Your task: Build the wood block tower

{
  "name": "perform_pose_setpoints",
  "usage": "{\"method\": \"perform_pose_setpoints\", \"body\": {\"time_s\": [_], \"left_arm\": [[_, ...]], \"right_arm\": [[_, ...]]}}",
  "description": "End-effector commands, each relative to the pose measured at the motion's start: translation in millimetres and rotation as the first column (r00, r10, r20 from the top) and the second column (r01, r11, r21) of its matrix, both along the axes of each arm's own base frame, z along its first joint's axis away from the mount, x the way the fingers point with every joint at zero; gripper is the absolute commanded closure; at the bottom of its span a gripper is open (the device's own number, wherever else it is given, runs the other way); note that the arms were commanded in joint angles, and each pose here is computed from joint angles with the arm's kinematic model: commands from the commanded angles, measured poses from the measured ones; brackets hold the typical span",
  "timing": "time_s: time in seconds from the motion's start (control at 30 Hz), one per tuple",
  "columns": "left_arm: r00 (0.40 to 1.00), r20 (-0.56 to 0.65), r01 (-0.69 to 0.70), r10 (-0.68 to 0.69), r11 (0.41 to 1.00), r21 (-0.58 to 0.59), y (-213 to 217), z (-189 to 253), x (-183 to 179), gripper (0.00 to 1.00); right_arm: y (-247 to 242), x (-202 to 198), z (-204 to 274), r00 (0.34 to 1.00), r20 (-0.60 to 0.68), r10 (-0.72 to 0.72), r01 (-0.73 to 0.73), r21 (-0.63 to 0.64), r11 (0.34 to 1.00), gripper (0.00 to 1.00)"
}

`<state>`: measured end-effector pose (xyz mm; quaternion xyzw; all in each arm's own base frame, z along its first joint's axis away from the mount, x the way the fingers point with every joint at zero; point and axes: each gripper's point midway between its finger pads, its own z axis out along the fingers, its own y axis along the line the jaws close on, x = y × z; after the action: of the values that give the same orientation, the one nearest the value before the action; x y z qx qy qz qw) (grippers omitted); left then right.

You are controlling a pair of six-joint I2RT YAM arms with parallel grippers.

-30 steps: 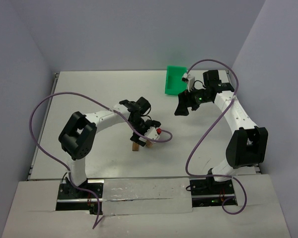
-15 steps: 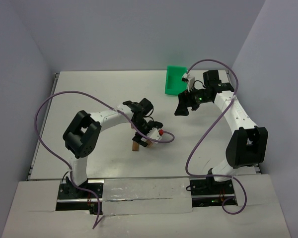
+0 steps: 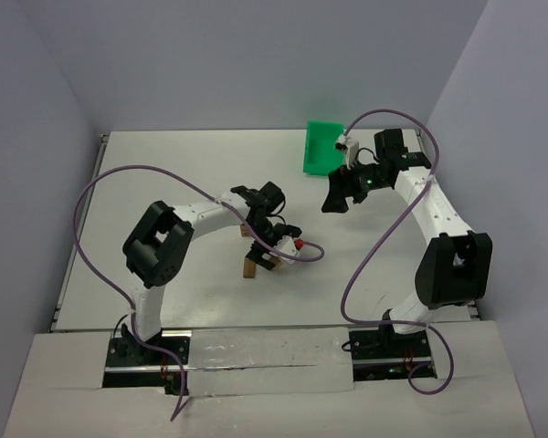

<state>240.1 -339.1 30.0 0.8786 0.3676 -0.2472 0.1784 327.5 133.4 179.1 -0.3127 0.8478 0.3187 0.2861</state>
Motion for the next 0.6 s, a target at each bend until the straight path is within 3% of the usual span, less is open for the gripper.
{"method": "perform_pose_setpoints", "body": {"time_s": [0.0, 0.17, 0.57], "left_arm": [[0.999, 0.0, 0.033, -0.033, 0.999, -0.03, -12.1, 6.9, 0.5, 0.09], [0.999, -0.022, 0.028, -0.028, 1.0, -0.014, -11.1, 6.7, -0.5, 0.18], [0.999, -0.036, 0.024, -0.024, 1.0, 0.012, -5.9, 0.6, -4.1, 0.26]], "right_arm": [[-1.0, 8.6, 6.5, 1.0, 0.027, 0.007, -0.008, 0.017, 1.0, 0.0], [-0.1, 8.4, 6.7, 1.0, 0.026, 0.01, -0.01, 0.019, 1.0, 0.0], [-0.2, 9.9, 6.3, 1.0, 0.023, 0.012, -0.012, 0.021, 1.0, 0.0]]}}
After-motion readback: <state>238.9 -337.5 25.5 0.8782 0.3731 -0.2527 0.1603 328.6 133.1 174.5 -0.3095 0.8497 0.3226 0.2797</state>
